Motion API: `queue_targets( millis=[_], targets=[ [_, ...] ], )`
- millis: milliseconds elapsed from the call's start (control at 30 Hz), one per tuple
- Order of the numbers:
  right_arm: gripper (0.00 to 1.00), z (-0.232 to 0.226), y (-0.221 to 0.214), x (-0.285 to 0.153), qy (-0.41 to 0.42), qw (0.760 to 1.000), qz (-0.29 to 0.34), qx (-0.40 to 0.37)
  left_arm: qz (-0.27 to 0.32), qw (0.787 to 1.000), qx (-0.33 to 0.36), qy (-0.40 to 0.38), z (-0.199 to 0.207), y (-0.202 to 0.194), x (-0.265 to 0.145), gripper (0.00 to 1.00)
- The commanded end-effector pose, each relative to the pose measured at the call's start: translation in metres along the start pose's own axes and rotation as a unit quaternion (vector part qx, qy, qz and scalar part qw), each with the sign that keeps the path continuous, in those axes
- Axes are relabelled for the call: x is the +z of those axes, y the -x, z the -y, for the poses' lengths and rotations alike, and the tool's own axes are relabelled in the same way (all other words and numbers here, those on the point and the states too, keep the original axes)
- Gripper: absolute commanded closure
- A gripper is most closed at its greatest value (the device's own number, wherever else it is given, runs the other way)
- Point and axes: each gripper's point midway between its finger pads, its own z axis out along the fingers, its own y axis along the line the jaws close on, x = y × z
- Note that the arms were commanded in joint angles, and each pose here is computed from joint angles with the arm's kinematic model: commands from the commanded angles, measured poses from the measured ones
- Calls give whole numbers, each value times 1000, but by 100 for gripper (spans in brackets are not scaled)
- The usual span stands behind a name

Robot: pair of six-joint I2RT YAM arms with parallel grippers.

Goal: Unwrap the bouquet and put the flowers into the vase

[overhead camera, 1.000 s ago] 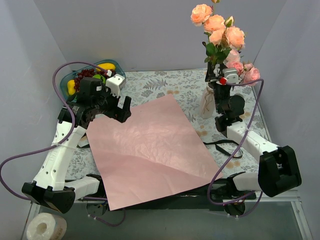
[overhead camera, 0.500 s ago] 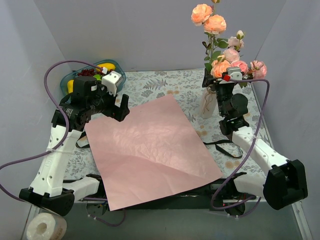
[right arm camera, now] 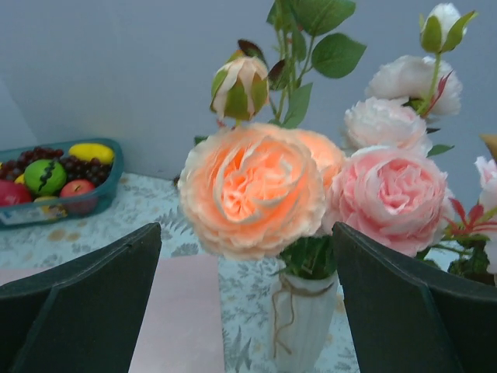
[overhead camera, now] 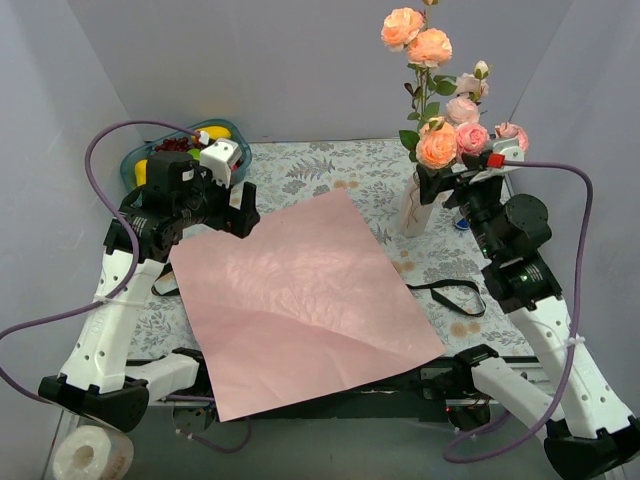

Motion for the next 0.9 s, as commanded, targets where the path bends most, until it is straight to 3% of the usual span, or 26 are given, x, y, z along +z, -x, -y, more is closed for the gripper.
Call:
queue_targets(
  millis=[0,133,233,333,633,867],
  targets=[
    [2,-22,-26,-41,71,995,-75,10,23,999,-20,44,-14,9,-2,2],
    [2,-44,-45,-72,142,984,-111,8,23,995,-41,82,-27,7,0,2],
    [2,-28,-71,-89,95,979,-179,22,21,995,-51,79,-24,-1,2,2],
    [2,-32,-101,-114,95,960,-259,49,9,995,-56,76,-23,-17,5,2],
    [2,-26,-135,-154,46,953,-273,126,-43,993,-64,93,-26,-80,11,2],
    [2,-23,-114,-156,47,959,-256,112,-30,993,-73,87,-22,-70,3,2]
  ],
)
